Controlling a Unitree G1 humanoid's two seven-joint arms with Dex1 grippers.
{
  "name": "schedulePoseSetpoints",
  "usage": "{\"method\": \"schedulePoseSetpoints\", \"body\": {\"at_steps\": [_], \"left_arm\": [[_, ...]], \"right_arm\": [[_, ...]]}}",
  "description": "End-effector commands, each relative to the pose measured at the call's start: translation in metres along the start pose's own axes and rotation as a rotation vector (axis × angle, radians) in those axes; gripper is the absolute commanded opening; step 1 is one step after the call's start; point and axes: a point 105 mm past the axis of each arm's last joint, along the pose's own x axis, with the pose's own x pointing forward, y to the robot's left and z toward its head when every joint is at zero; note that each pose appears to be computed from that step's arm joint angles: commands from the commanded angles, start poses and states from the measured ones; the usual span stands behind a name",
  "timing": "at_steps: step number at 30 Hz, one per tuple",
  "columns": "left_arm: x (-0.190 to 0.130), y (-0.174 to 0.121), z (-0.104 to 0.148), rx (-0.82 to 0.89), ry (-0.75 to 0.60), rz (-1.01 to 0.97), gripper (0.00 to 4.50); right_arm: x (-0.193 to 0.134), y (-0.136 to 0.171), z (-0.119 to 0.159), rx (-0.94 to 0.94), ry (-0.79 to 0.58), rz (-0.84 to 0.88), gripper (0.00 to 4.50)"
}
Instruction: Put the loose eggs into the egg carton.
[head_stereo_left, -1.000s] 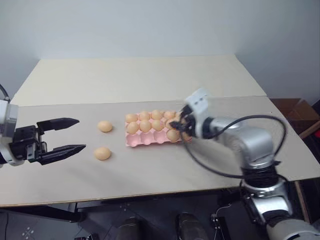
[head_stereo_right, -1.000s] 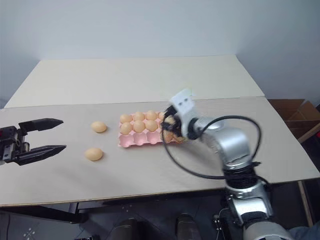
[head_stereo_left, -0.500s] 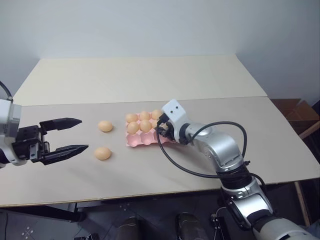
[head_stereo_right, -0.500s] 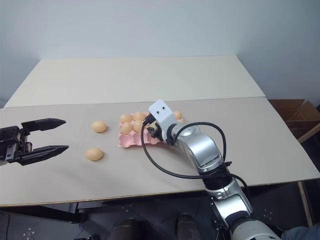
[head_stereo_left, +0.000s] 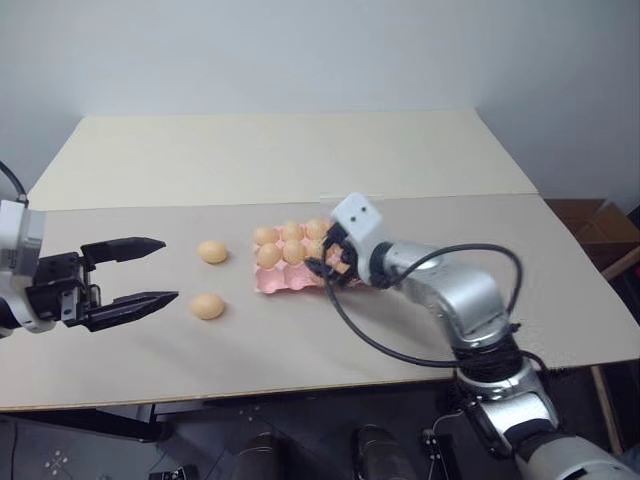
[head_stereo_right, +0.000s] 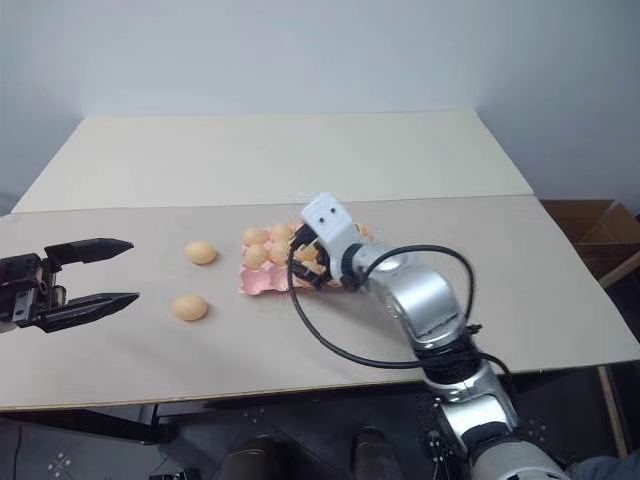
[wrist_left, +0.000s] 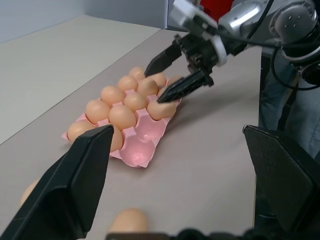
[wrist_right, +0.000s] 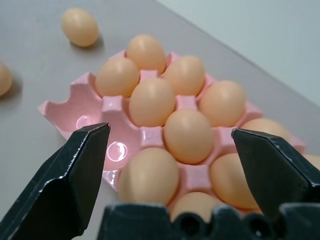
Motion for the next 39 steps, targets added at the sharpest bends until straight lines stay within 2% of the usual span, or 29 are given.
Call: {"method": "schedulePoseSetpoints", "body": {"at_steps": [1, 3, 6, 10, 15, 17, 21, 28, 32, 39], "left_arm": [[-0.002, -0.001, 0.002, 0.009, -0.005, -0.001, 4.50], [-0.005, 0.002, 0.001, -0.016, -0.016, 0.019, 4.50], [-0.015, 0.003, -0.009, -0.019, 0.041, 0.036, 4.50], [-0.028, 0.003, -0.020, -0.035, 0.098, 0.061, 4.50], [-0.033, 0.007, -0.028, -0.078, 0.055, 0.129, 4.50], [-0.033, 0.007, -0.032, -0.078, 0.064, 0.135, 4.50], [-0.024, 0.009, -0.042, -0.046, 0.113, 0.132, 4.50], [0.005, 0.029, -0.061, 0.099, 0.214, 0.100, 4.50], [0.028, 0.041, -0.079, 0.116, 0.263, 0.036, 4.50], [0.057, 0.046, -0.105, 0.111, 0.301, -0.043, 4.50]], "right_arm": [[-0.032, -0.010, 0.020, -0.045, -0.073, 0.022, 4.46], [-0.052, -0.016, 0.020, -0.096, -0.082, 0.057, 4.46], [-0.080, -0.024, 0.012, -0.166, -0.064, 0.121, 4.46], [-0.116, -0.039, -0.010, -0.234, -0.037, 0.186, 4.46], [-0.137, -0.053, -0.052, -0.294, 0.043, 0.186, 4.46], [-0.139, -0.052, -0.059, -0.282, 0.047, 0.185, 4.46], [-0.141, -0.047, -0.057, -0.277, 0.012, 0.199, 4.46], [-0.142, -0.048, -0.047, -0.267, -0.017, 0.201, 4.46], [-0.143, -0.048, -0.043, -0.274, -0.026, 0.206, 4.46], [-0.146, -0.046, -0.037, -0.276, -0.045, 0.191, 4.46]]}}
